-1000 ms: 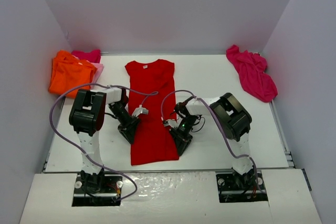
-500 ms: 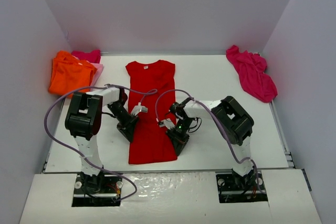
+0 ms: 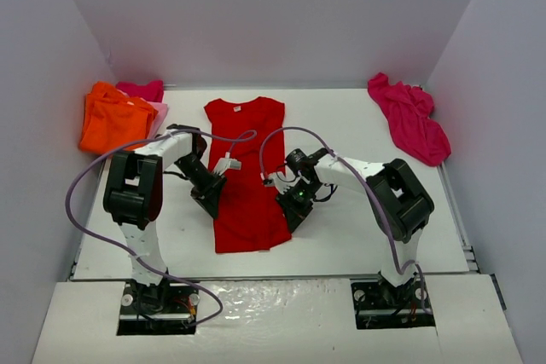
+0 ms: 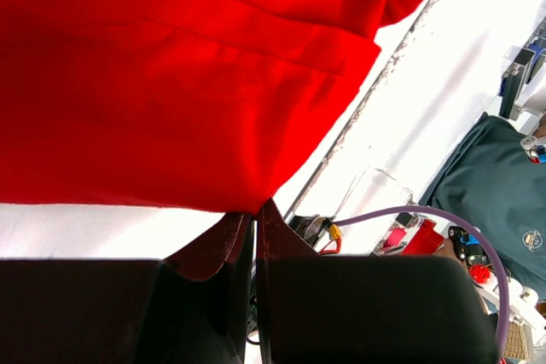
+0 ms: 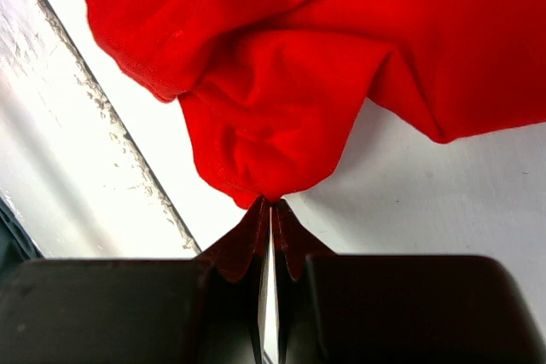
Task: Fold and stack the t-shirts
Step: Grab the bottom of the folded rectangular tshirt with both arms, then fold the folded rectangular tshirt in 1/3 of the way
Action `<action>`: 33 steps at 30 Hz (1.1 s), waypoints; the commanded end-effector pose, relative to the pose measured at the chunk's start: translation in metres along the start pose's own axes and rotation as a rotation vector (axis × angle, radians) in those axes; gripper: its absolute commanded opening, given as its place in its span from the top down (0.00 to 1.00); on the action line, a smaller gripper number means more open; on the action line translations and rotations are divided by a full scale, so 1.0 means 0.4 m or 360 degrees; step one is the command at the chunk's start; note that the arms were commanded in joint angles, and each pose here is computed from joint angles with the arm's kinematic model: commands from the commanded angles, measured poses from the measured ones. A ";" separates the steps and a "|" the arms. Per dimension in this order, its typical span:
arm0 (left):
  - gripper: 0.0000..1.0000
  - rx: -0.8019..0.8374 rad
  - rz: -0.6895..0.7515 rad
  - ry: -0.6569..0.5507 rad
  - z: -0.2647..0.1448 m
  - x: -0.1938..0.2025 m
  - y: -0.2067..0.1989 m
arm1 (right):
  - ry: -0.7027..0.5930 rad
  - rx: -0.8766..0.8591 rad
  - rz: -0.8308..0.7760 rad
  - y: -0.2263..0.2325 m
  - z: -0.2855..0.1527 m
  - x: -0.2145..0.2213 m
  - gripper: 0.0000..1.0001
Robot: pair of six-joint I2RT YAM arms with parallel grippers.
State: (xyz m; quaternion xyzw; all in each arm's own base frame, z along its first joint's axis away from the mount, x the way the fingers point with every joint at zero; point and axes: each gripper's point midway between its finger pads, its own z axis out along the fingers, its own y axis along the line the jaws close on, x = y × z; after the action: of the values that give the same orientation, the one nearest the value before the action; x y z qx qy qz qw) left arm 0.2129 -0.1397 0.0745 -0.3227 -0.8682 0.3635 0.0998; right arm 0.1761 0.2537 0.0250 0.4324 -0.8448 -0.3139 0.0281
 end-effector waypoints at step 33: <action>1.00 0.0138 0.0188 -0.0384 -0.266 -0.221 -0.006 | -0.0480 -0.0072 -0.0343 -0.079 -0.239 -0.350 1.00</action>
State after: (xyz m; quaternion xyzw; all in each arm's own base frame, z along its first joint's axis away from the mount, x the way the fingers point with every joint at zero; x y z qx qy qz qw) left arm 0.3610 -0.1432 0.1167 -0.3938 -0.8306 0.3811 -0.0986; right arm 0.2905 0.2982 0.1216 0.4860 -0.7788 -0.3773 -0.1222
